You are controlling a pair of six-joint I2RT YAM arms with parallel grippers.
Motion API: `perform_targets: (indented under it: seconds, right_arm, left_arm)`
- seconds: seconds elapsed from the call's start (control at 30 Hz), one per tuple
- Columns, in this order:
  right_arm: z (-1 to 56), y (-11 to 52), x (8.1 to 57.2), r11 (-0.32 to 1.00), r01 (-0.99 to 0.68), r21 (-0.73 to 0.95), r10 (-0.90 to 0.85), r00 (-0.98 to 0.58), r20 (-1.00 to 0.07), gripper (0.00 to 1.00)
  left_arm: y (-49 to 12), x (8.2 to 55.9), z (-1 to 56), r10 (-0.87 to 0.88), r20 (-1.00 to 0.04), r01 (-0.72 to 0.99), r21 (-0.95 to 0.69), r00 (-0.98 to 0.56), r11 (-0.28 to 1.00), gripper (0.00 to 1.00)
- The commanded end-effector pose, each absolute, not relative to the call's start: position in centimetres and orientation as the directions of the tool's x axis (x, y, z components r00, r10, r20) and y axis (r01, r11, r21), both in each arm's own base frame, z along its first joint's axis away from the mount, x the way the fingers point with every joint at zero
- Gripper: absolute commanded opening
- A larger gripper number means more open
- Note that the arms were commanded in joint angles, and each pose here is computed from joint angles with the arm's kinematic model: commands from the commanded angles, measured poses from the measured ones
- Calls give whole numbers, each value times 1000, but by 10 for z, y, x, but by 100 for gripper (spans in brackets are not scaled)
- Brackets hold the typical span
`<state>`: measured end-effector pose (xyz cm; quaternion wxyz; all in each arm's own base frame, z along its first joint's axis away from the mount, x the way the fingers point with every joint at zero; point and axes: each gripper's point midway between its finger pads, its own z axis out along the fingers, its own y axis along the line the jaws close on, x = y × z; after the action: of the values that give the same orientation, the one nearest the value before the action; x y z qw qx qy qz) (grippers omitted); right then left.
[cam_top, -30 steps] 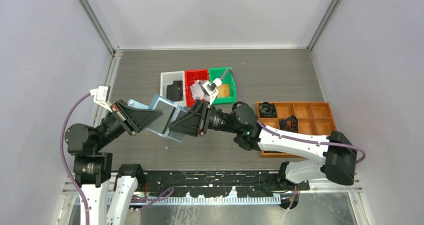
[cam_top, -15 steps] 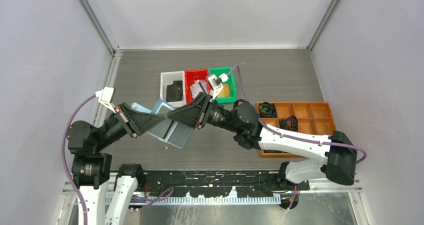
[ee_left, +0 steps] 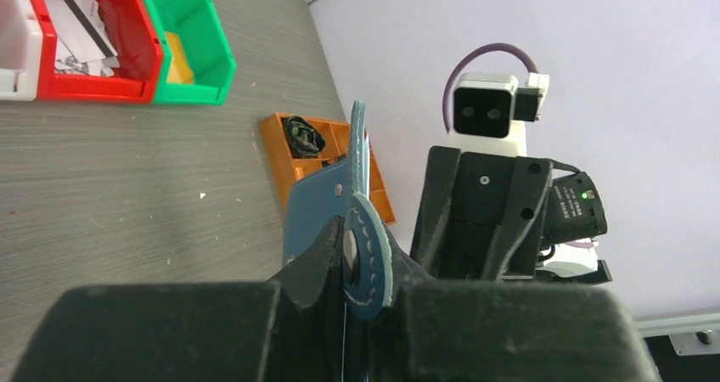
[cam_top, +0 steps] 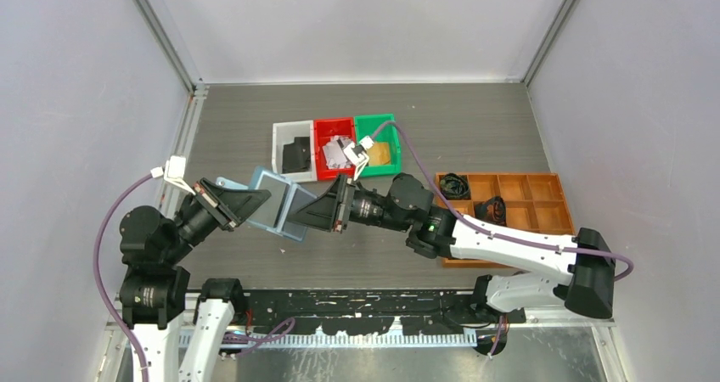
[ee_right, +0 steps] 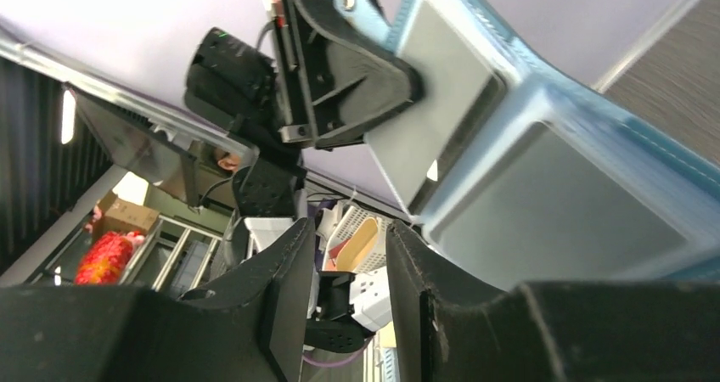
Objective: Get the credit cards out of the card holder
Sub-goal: Remove the credit card from the card holder.
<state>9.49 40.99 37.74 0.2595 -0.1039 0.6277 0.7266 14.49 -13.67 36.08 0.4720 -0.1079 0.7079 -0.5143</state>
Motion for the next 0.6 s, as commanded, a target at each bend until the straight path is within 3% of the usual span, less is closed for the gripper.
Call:
perform_targets:
  seconds: [0.0,0.1,0.2,0.57]
  right_arm:
    - [385,417,103,-50,-479,876,271,-851,-450,42]
    - [386,424,106,-54,-477,877,267,-853,-448,40]
    - [392,426,107,-123,-459,880,271,-868,-415,38]
    - [382,430,123,-126,-389,912,315,-888,-335,40]
  left_arm:
    - [-135,138,378,-649,-594,390,-803,-475,450,0]
    - [-141,131,380,-635,-585,419,-809,-505,412,0]
    - [-158,107,398,-567,-615,553,-775,-547,307,0]
    - [-156,112,399,-594,-595,536,-789,-542,300,0]
